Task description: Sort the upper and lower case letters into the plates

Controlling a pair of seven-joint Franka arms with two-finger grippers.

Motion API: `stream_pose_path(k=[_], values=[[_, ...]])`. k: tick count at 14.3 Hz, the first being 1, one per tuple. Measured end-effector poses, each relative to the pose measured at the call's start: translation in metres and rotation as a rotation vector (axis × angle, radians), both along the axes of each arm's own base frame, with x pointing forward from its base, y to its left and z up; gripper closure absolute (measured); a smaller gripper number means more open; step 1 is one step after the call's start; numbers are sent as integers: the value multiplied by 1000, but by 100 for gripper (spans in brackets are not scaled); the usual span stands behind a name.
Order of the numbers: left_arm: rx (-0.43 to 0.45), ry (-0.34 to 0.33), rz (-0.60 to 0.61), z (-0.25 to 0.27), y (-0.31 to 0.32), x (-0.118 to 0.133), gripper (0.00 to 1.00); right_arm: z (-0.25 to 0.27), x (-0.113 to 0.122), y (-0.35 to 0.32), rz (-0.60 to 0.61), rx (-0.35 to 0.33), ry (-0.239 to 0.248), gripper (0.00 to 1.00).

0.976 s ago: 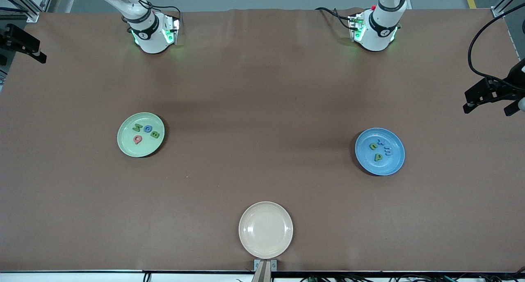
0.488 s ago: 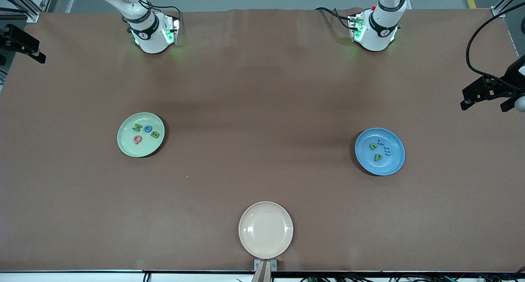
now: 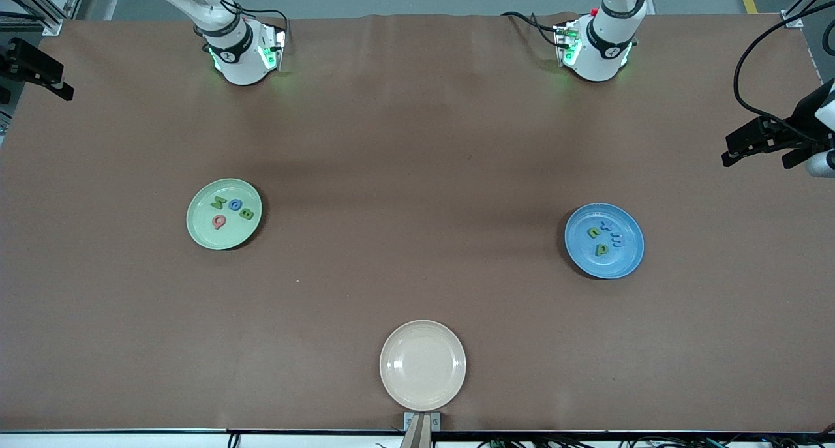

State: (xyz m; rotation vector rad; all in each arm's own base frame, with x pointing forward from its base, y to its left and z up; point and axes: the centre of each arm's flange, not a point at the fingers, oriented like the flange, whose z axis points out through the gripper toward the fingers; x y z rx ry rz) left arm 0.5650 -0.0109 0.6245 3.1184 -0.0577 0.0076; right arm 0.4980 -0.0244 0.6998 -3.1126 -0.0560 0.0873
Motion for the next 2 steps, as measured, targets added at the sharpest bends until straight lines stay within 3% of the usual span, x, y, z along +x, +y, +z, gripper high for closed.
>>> stream_pose_path(k=[2], values=[[0, 3, 1, -1, 0, 0, 0, 0, 0, 0, 0, 0, 1, 0]])
